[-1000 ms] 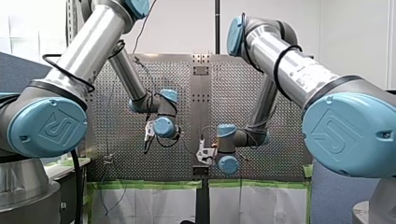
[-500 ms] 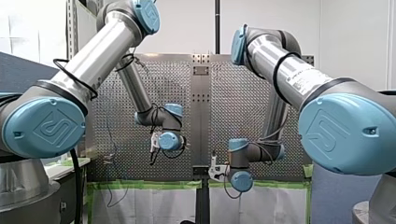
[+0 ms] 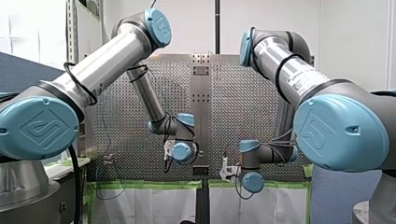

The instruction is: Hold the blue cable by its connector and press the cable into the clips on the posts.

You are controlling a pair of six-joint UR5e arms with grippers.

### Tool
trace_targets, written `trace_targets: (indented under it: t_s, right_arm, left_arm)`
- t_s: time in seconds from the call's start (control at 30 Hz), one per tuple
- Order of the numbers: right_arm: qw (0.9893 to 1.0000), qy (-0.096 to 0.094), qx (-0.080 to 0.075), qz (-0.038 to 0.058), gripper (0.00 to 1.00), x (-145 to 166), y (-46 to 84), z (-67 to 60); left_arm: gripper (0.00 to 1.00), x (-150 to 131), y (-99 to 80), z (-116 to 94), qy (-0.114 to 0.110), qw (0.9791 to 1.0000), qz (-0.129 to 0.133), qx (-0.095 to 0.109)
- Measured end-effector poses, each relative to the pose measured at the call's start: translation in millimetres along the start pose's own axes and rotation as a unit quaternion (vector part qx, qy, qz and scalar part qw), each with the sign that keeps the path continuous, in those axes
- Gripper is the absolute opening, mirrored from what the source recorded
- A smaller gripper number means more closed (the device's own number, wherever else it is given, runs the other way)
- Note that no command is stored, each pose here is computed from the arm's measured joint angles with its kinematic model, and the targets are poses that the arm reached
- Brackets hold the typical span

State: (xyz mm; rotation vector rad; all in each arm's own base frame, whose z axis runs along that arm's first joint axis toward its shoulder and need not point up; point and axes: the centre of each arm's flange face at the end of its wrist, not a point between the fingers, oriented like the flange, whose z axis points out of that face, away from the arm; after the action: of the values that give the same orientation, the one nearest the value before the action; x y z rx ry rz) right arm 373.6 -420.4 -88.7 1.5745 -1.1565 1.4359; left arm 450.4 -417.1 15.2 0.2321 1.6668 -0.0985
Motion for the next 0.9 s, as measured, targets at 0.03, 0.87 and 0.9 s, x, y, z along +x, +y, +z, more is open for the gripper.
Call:
trace_targets:
  t_s: [0.03, 0.87, 0.9]
  right_arm:
    - [1.0000, 0.000, 0.000, -0.0014, 0.00, 0, 3.3, 1.3]
    - [0.9992, 0.009, -0.038, 0.0027, 0.00, 6, 69.4, 16.5]
    - [0.9992, 0.010, -0.040, 0.0027, 0.00, 6, 71.3, 17.3]
  left_arm:
    - [0.01, 2, -3.5, 0, 0.000, 1.0000, 0.000, 0.001]
    - [0.01, 92, -78.0, -7, 0.044, 0.9984, 0.000, 0.037]
    - [0.01, 95, -80.4, -7, 0.046, 0.9982, 0.001, 0.038]
